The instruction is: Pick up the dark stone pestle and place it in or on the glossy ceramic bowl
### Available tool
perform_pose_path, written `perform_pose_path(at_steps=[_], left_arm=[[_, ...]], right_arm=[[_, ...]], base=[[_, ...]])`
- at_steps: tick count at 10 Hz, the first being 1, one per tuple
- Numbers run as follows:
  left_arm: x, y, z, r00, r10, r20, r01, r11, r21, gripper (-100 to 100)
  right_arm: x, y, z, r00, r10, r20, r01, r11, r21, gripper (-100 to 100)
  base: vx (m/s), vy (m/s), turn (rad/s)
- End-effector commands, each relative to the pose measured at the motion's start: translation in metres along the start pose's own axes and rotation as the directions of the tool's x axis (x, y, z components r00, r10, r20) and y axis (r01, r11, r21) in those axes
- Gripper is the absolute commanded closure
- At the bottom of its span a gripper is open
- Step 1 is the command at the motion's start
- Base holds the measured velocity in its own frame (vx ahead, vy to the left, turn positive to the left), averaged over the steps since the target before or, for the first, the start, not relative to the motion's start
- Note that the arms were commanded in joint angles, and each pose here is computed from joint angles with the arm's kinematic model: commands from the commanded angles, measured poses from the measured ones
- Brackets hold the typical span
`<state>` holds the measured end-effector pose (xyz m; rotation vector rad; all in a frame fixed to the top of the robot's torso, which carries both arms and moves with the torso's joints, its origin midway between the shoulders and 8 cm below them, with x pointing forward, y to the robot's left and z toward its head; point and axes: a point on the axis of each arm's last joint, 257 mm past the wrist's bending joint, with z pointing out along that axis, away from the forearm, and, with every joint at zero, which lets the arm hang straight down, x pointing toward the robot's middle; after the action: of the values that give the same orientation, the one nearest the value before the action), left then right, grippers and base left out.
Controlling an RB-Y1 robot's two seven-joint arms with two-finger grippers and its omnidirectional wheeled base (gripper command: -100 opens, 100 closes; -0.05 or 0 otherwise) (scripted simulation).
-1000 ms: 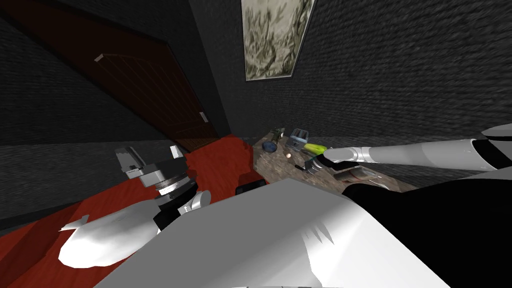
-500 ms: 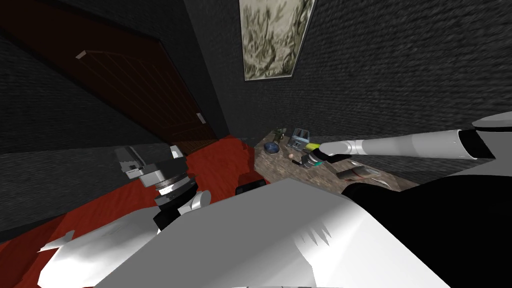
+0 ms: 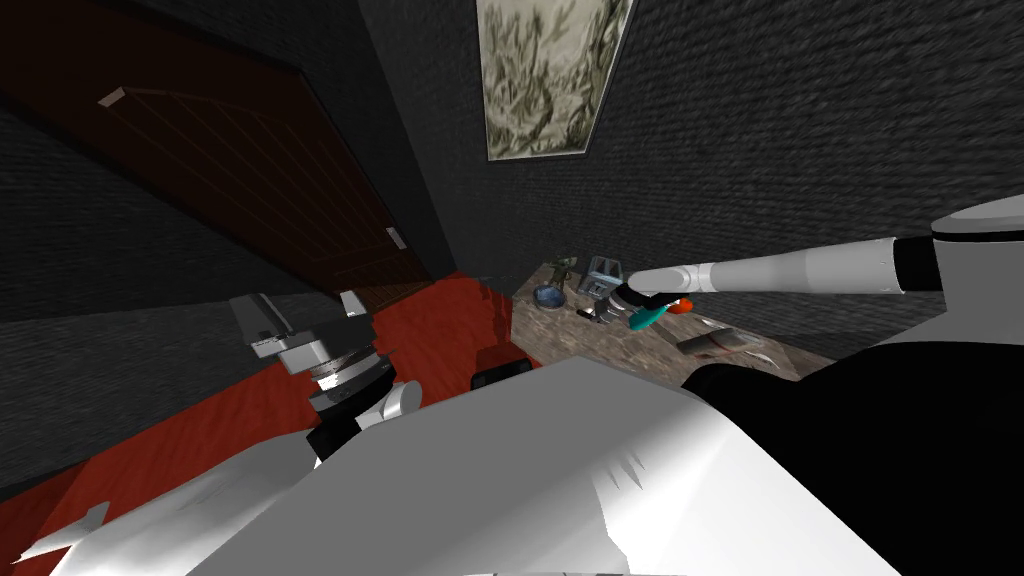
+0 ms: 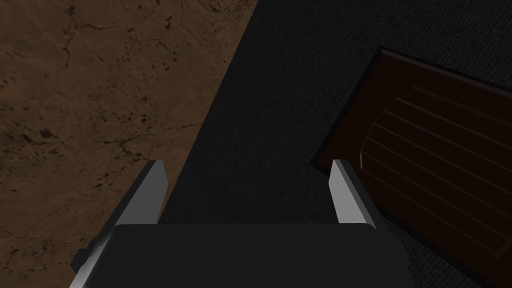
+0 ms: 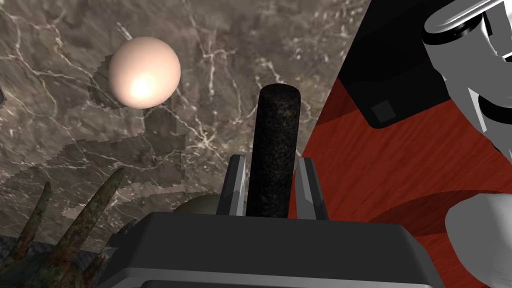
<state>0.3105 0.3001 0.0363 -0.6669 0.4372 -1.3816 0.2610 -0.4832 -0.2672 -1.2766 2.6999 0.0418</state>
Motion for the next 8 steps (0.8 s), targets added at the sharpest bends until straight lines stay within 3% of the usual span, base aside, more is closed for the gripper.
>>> perform_pose_path(at_steps=[1, 8], left_arm=[[0.000, 0.000, 0.000, 1.000, 0.000, 0.000, 0.000, 1.000, 0.000, 0], [0.000, 0.000, 0.000, 1.000, 0.000, 0.000, 0.000, 1.000, 0.000, 0]], right_arm=[[-0.017, -0.009, -0.007, 1.000, -0.006, 0.007, 0.006, 1.000, 0.005, 100], [-0.074, -0.014, -0.027, 0.999, -0.038, 0.009, 0.038, 0.999, -0.010, 100]], base=[[0.064, 0.037, -0.078], [0.068, 0.019, -0.030]])
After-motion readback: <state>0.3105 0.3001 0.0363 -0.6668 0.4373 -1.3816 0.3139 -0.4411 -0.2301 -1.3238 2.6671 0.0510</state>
